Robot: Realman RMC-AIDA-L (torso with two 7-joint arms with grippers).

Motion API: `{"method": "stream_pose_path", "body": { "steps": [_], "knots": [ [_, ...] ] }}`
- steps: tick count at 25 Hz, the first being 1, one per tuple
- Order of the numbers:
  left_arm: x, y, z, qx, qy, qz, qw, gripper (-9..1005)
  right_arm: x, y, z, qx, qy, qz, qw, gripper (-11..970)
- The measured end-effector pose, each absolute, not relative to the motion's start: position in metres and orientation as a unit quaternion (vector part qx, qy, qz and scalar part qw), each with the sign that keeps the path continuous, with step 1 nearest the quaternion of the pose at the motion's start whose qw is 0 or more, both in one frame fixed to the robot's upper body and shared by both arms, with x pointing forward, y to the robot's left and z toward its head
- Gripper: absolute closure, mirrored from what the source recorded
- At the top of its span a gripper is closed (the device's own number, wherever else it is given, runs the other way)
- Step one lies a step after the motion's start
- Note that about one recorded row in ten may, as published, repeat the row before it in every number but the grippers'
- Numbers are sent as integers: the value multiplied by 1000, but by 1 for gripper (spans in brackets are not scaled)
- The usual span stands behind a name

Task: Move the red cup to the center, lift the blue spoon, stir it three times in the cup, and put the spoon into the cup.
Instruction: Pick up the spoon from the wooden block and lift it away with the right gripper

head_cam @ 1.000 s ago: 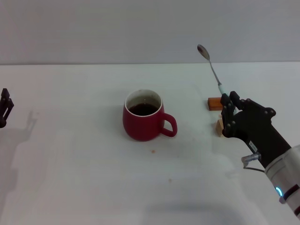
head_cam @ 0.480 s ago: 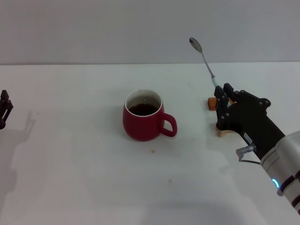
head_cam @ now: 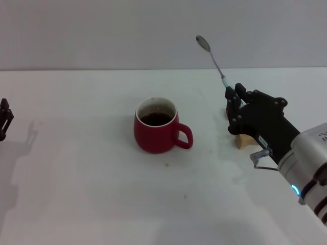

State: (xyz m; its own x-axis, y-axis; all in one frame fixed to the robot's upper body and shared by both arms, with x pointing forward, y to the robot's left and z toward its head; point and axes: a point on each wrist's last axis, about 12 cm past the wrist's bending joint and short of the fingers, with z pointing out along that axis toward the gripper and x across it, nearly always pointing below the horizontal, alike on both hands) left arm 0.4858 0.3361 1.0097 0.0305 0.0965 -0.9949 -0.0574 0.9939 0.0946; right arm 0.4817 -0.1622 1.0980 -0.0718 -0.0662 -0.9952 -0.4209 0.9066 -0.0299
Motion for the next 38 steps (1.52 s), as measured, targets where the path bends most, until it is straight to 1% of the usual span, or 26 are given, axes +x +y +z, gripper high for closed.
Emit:
{"method": "stream_pose_path", "body": {
  "steps": [27,38],
  "knots": [
    [486,336,1009,13,695,54,717,154,493,-154,1122,-199,731,150,635,835],
    [486,336,1010,14,694,54,718,154,496,-151,1137,-219,738,150,621,835]
  ]
}}
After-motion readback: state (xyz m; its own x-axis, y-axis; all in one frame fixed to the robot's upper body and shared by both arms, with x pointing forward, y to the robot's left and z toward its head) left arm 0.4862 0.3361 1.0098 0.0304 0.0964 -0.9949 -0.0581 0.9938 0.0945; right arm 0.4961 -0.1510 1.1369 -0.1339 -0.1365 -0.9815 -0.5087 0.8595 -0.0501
